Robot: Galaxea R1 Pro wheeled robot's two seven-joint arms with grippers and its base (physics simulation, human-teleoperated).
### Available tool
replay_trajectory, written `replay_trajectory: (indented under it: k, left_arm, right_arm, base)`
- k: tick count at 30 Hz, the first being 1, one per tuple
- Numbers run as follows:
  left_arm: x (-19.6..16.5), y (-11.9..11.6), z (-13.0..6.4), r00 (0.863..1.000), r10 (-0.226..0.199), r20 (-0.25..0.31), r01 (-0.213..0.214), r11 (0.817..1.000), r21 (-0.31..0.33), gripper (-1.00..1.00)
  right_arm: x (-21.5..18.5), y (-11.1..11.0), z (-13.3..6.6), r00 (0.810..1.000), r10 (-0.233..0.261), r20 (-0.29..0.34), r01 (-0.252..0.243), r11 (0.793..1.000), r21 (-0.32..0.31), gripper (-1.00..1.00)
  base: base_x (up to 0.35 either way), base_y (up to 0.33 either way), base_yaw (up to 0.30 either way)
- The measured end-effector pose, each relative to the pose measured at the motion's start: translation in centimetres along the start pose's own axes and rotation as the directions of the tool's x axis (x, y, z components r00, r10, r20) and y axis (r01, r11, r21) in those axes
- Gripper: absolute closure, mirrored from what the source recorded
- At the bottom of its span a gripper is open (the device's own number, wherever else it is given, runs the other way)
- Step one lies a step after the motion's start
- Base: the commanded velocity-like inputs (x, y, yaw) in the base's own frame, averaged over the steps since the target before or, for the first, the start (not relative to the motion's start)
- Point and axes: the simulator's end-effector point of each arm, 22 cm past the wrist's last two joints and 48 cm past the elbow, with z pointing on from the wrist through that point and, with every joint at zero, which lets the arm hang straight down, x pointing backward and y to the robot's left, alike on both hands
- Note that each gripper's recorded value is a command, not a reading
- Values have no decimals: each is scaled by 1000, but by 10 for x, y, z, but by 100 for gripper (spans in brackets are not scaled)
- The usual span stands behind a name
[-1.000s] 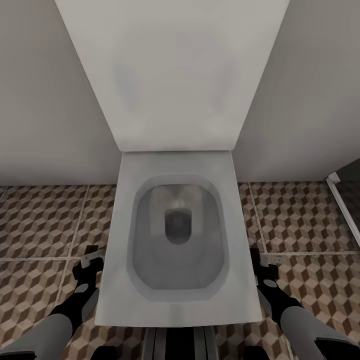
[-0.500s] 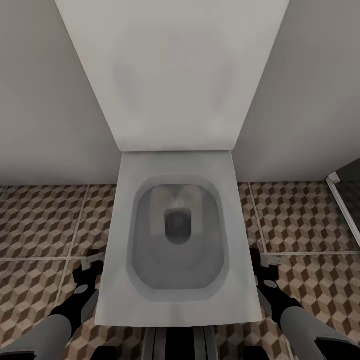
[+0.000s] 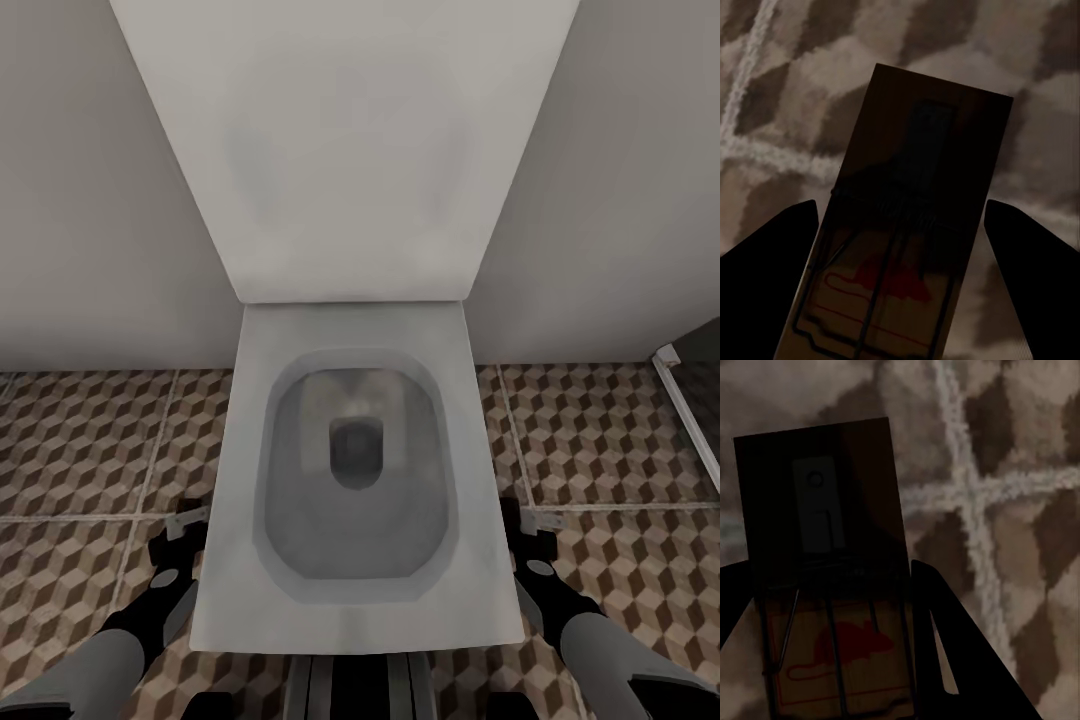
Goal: Take the four mousetraps from the cabinet in the bathroom and place them on the bathroom floor. Make sure all four end up on the same floor surface, and ensure that at least two of them are either under or directly next to the same bathroom sink.
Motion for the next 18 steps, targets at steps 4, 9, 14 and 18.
replay_trajectory:
  k: [4, 9, 14, 18]
  left_arm:
    - [-1, -1, 0, 1000, 7, 5, -7, 1000, 4, 100]
    - [-2, -2, 0, 1000, 8, 5, -8, 1000, 5, 100]
    - [-5, -1, 1, 1000, 6, 14, -6, 1000, 3, 100]
    - [-5, -1, 1, 1000, 4, 14, -4, 1000, 3, 100]
  right_arm:
    - [0, 0, 0, 1000, -1, 0, 1, 1000, 1, 100]
    - [0, 0, 0, 1000, -2, 0, 2, 1000, 1, 100]
    - [1, 0, 0, 1000, -6, -2, 6, 1000, 0, 100]
    - [1, 0, 0, 1000, -8, -4, 8, 1000, -1, 100]
  base:
    - [0, 0, 0]
    - [0, 0, 0]
    - [0, 0, 0]
    - [0, 0, 0]
